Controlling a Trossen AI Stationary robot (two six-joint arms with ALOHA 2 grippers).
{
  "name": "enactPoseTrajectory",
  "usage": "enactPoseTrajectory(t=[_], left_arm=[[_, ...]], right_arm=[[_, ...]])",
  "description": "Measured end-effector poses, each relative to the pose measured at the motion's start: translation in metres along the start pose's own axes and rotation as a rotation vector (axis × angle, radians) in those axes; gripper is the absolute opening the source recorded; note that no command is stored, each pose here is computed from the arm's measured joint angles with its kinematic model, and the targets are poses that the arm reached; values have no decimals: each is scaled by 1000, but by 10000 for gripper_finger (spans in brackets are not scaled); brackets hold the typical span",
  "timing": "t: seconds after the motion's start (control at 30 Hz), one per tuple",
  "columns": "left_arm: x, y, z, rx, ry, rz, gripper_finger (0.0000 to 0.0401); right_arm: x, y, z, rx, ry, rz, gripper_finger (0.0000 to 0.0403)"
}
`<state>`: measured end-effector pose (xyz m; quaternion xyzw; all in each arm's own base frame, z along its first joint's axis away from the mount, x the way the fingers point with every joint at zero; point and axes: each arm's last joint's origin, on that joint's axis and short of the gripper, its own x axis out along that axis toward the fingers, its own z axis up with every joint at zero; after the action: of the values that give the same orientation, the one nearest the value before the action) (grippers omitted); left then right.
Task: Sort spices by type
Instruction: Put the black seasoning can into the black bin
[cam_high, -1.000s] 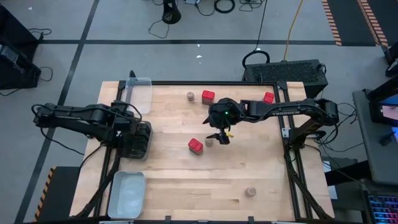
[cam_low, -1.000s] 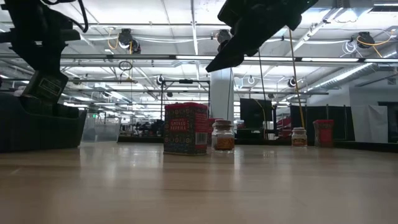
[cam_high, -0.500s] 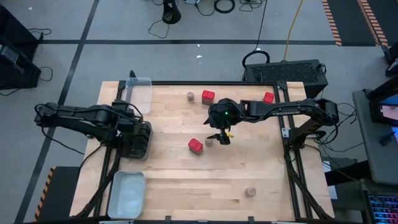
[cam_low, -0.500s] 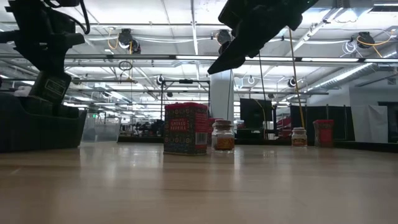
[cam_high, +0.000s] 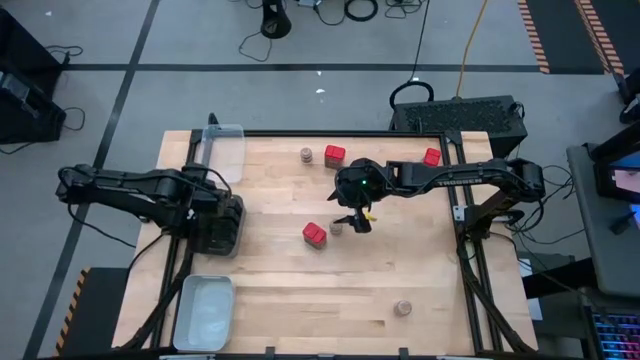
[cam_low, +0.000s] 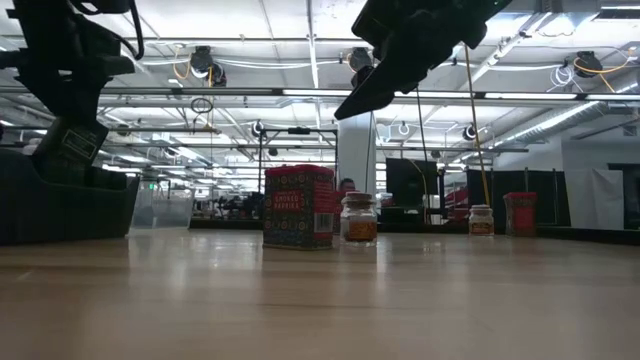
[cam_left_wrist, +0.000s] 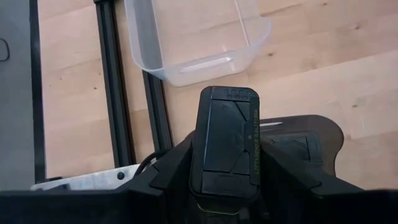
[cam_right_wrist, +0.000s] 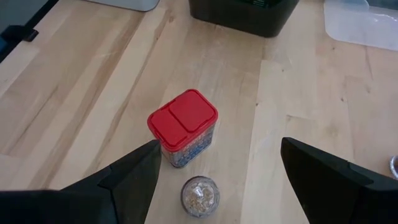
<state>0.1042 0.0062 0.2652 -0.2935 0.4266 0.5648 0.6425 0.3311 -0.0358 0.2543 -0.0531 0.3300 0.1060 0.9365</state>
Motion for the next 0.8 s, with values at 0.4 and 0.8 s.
enactPoseTrajectory(t=[0.4,0.8], left_arm=[[10,-3,-6,8,38,53,165],[11,-8,-11,23,170,23,161]], right_arm=[[0,0,0,-12,2,2,315],[0,1,0,-15,4,6,315]])
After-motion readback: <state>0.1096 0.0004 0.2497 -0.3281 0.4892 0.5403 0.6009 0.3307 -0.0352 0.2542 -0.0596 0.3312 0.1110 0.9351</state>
